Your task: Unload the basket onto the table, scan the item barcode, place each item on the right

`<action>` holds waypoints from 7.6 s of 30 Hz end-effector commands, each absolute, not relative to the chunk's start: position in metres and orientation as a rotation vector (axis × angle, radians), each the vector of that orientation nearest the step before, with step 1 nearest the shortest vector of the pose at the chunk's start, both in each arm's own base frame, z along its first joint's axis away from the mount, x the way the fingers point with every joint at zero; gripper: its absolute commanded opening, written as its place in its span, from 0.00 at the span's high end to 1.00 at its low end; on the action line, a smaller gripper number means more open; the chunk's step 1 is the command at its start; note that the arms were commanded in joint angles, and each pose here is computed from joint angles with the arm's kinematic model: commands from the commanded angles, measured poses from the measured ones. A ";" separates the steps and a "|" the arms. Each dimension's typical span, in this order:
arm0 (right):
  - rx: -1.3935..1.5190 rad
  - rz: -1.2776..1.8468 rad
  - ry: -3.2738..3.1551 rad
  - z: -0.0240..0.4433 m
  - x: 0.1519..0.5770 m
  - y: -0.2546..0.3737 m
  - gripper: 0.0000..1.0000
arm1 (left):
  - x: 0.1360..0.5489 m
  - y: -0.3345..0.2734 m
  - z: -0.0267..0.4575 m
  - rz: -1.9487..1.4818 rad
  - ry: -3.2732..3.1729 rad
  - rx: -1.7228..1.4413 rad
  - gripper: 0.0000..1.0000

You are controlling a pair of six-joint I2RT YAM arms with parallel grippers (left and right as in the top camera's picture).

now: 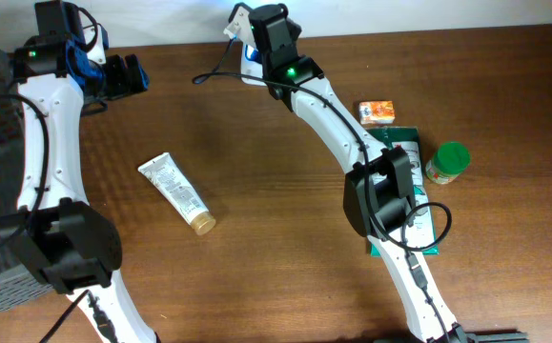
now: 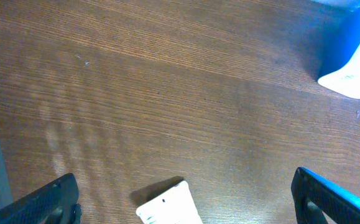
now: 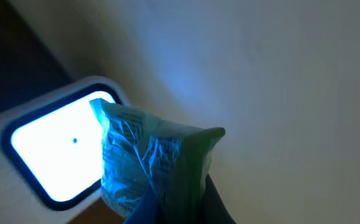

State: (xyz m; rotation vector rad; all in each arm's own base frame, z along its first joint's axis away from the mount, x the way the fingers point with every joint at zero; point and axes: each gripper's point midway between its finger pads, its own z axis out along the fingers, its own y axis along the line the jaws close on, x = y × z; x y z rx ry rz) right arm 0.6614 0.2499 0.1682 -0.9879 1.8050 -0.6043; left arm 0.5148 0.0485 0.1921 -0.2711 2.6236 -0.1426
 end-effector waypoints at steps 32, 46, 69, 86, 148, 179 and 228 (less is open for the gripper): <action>0.153 0.182 3.208 0.091 0.399 -0.002 0.64 | 0.515 0.049 0.191 -0.142 2.625 -0.280 0.01; -0.318 0.620 2.972 0.168 0.420 0.117 0.27 | 0.502 0.032 0.185 -0.267 2.684 -0.270 0.01; -0.337 0.572 2.946 0.166 0.428 0.109 0.23 | 0.338 0.011 0.035 0.450 3.182 -0.855 1.00; -0.338 0.889 3.001 0.117 0.402 0.144 0.21 | 0.375 -0.107 -0.004 -0.122 3.149 -0.332 1.00; -0.483 0.777 2.714 0.048 0.439 0.290 0.47 | 0.505 0.016 0.320 -0.156 2.428 -0.008 0.01; 0.297 0.496 2.988 -0.017 0.385 0.327 0.47 | 0.505 0.016 0.320 -0.156 2.428 -0.008 0.01; -0.218 0.821 3.063 -0.034 0.387 0.265 0.96 | 0.505 0.016 0.320 -0.156 2.428 -0.008 0.01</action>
